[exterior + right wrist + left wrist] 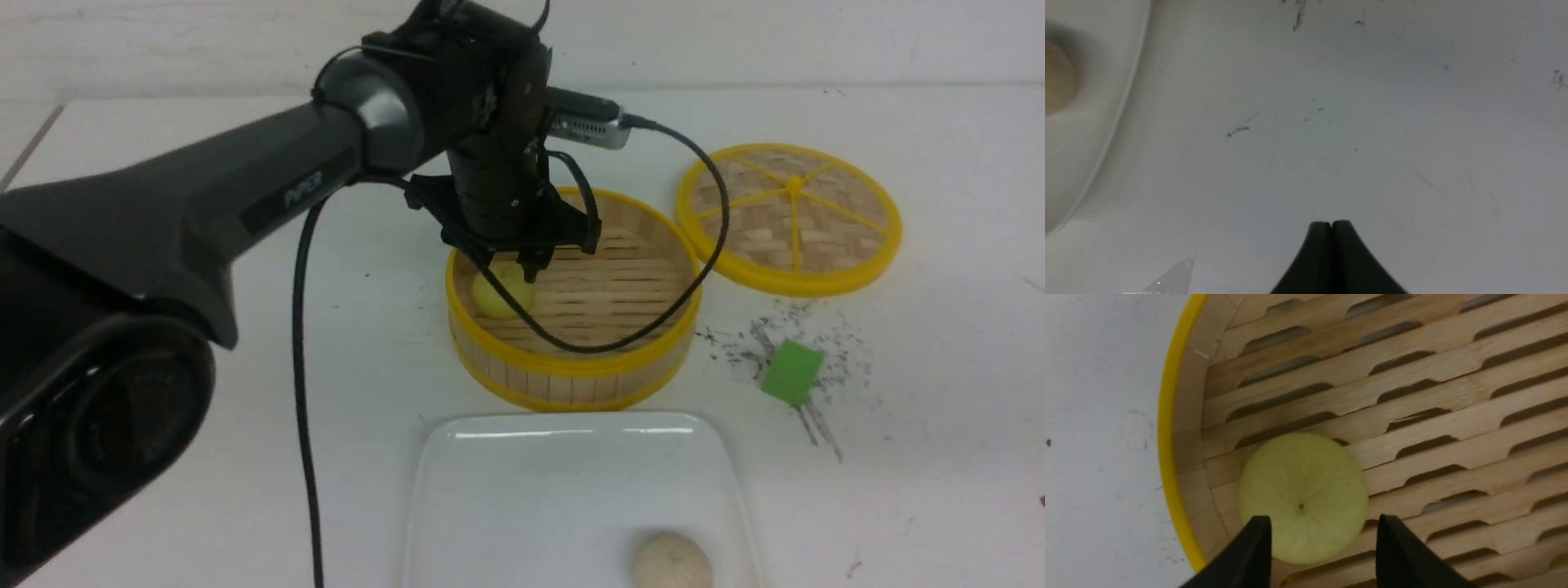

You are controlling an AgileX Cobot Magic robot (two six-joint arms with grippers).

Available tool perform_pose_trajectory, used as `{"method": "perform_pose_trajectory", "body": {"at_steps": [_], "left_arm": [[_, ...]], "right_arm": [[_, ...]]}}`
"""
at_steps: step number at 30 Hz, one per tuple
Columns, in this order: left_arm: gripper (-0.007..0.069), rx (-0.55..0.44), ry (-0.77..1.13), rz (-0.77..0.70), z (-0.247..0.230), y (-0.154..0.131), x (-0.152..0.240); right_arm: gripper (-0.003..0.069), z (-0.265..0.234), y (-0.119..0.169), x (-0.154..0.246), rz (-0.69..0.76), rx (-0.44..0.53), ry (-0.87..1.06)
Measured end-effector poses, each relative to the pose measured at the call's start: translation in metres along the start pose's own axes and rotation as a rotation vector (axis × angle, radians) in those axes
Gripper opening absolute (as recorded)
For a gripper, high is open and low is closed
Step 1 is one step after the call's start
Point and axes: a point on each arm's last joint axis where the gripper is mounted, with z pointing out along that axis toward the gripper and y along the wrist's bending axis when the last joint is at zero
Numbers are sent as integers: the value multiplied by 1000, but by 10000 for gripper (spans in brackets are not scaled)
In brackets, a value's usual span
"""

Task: Put the steamed buns into the plate on the white tablecloth.
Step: 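Reach into the bamboo steamer and grasp a bun with the left gripper, then carry the bun from the bamboo steamer to the plate with the left gripper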

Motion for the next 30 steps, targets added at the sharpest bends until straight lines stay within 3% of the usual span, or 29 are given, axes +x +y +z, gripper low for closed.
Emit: {"method": "perform_pose_trajectory", "body": {"at_steps": [8,12,15,17,18,20,23,25,27,30], "left_arm": [[369,-21,44,6,26,-2,5],[307,-23,57,3,35,-3,6],[128,-22,50,-31,31,-3,5],[70,-17,48,-43,25,-3,3],[30,-3,37,-63,10,-2,0],[21,20,18,-86,-19,0,-6],[20,45,-23,-109,-62,4,-12],[20,92,-130,-131,-129,11,-15],[20,111,-169,-134,-150,14,-14],[20,194,-238,-129,-204,19,3]], "right_arm": [[-4,0,1,-2,2,-6,-25],[-1,0,1,-3,4,-9,-29],[-1,0,1,-3,4,-9,-29],[-1,0,1,-3,4,-9,-29],[0,0,1,-3,4,-9,-29],[1,0,1,-3,4,-9,-30],[1,1,1,-2,4,-9,-31],[4,1,1,-2,5,-9,-30],[4,1,1,-2,5,-9,-30],[6,1,1,-2,5,-10,-31]]}}
